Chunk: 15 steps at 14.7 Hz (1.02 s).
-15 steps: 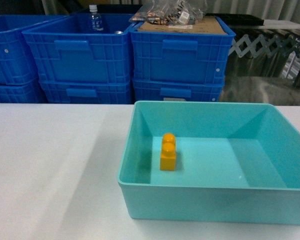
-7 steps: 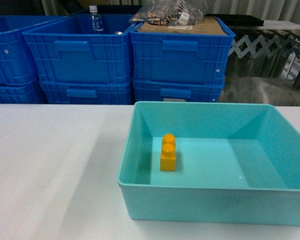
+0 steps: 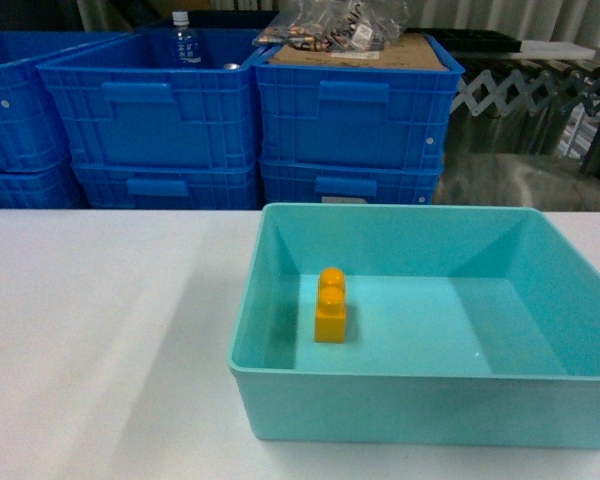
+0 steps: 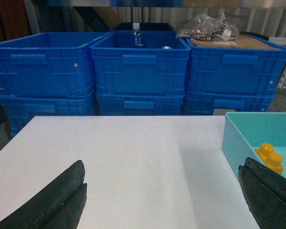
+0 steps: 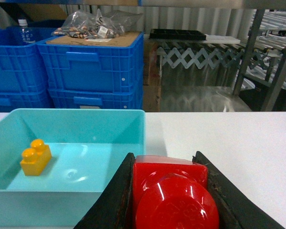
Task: Pick red block from blue box to shelf
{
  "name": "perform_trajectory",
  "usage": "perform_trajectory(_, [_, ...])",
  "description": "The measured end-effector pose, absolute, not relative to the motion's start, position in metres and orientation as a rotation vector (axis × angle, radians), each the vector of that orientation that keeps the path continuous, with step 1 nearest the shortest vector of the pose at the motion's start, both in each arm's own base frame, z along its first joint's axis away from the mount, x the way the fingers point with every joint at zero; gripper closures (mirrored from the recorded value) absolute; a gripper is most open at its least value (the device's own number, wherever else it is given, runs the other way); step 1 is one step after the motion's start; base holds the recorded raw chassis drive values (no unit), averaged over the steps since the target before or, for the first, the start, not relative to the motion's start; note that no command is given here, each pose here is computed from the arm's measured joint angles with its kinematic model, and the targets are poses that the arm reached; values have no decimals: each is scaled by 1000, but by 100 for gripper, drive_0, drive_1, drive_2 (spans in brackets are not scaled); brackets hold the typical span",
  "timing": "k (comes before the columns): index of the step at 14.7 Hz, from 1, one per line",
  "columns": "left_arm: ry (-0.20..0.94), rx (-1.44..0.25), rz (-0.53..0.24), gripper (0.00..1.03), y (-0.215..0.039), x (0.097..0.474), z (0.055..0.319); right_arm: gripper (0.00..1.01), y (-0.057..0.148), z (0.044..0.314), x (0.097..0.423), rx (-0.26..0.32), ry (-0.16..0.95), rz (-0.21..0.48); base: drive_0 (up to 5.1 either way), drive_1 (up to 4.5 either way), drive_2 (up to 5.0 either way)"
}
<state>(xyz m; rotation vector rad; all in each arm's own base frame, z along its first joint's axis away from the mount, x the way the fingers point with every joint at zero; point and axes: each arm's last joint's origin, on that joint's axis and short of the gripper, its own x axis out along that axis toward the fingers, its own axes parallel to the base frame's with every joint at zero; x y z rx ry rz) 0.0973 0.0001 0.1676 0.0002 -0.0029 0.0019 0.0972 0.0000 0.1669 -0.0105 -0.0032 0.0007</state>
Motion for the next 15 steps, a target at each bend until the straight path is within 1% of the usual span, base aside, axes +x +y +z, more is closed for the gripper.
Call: perform_trajectory(15, [-3, 0, 1, 5, 0, 97, 168, 73, 0, 167, 97, -10, -3, 0, -164, -164, -164])
